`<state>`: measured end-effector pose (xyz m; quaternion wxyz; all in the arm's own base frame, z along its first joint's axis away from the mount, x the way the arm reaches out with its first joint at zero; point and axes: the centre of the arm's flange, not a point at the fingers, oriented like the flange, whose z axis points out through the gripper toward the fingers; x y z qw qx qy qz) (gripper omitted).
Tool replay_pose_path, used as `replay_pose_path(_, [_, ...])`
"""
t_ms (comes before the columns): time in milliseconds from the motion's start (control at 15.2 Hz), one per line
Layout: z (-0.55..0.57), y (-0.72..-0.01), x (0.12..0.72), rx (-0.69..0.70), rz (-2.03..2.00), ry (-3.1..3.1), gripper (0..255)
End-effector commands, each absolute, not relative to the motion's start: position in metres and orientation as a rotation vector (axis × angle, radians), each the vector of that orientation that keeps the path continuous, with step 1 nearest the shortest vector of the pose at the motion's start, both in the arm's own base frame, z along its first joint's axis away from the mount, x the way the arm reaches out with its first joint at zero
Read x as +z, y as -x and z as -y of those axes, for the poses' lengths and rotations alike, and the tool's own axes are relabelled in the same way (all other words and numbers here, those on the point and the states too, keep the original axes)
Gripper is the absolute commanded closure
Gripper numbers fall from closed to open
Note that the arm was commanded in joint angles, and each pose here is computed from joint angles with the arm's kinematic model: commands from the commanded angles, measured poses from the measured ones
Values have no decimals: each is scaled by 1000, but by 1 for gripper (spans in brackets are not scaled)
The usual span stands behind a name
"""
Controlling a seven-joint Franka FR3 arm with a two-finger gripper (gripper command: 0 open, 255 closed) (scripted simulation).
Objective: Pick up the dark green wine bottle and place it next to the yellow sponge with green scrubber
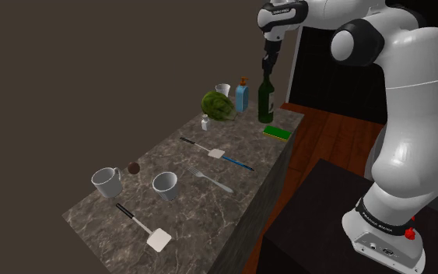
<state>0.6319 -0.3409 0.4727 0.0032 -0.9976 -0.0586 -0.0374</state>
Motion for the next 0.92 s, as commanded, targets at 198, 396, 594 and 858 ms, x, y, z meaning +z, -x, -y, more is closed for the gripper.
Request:
replay_pose_path(198, [341, -632, 472, -119, 184, 3128, 255])
replay_pose_path(396, [341, -632, 472, -119, 184, 3128, 0])
replay_pose_path(594, [341, -632, 472, -119, 184, 3128, 0])
replay_pose_path(858, [341, -629, 511, -119, 184, 3128, 0])
